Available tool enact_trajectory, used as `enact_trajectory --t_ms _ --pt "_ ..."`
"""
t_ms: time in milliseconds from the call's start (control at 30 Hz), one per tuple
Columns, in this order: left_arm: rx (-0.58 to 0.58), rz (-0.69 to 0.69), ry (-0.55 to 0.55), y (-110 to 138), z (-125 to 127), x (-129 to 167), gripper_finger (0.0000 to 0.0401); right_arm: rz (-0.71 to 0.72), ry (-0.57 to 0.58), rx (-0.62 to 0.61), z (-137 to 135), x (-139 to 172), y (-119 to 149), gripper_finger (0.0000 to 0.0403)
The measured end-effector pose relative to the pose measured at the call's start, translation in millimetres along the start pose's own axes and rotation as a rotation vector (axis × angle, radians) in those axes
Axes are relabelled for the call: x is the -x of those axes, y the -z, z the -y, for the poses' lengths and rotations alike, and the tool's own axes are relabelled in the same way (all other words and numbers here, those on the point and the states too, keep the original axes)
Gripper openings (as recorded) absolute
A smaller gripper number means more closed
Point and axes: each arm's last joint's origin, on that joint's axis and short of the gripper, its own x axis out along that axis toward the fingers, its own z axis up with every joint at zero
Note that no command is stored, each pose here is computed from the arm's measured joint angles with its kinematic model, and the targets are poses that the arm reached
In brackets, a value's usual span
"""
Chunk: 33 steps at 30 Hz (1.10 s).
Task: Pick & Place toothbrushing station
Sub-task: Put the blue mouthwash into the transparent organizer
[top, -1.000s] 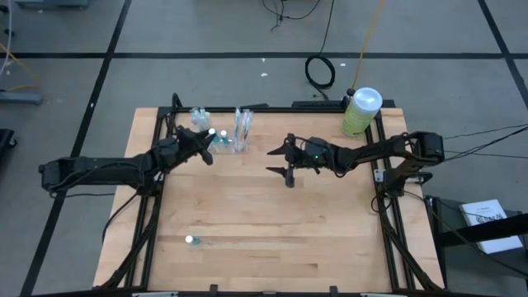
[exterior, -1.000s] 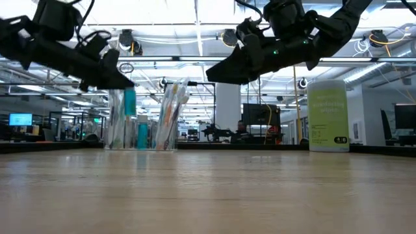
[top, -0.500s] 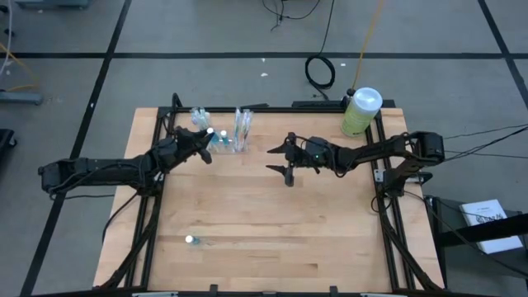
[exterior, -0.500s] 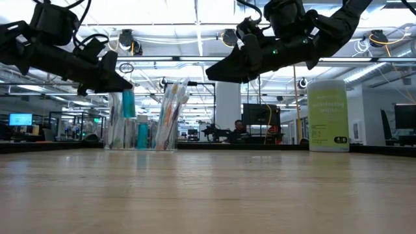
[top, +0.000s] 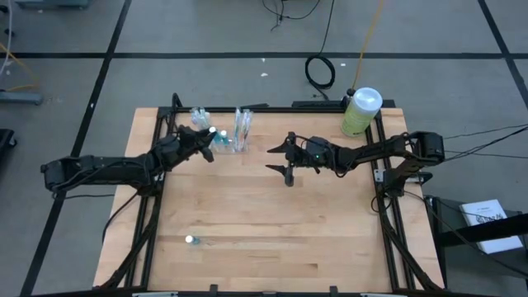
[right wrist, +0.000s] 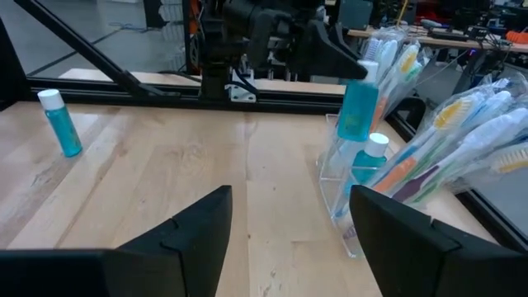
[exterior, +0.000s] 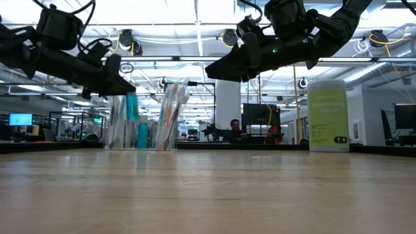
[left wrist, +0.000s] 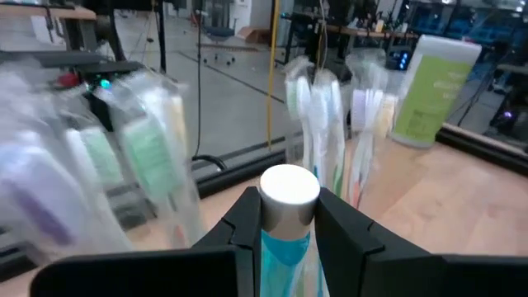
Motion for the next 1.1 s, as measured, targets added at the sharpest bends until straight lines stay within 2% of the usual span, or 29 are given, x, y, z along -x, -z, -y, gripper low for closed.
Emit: enact_trajectory --t_ms 700,1100 --pt "-0.04 -0.179 -0.037 29 -1 -20 0.007 -0.003 -0.001 0.003 0 0 0 0.0238" --pt "-0.022 -0.22 -0.056 41 -1 -27 0.0078 -0.004 -0.001 0.003 0 0 0 0.0238"
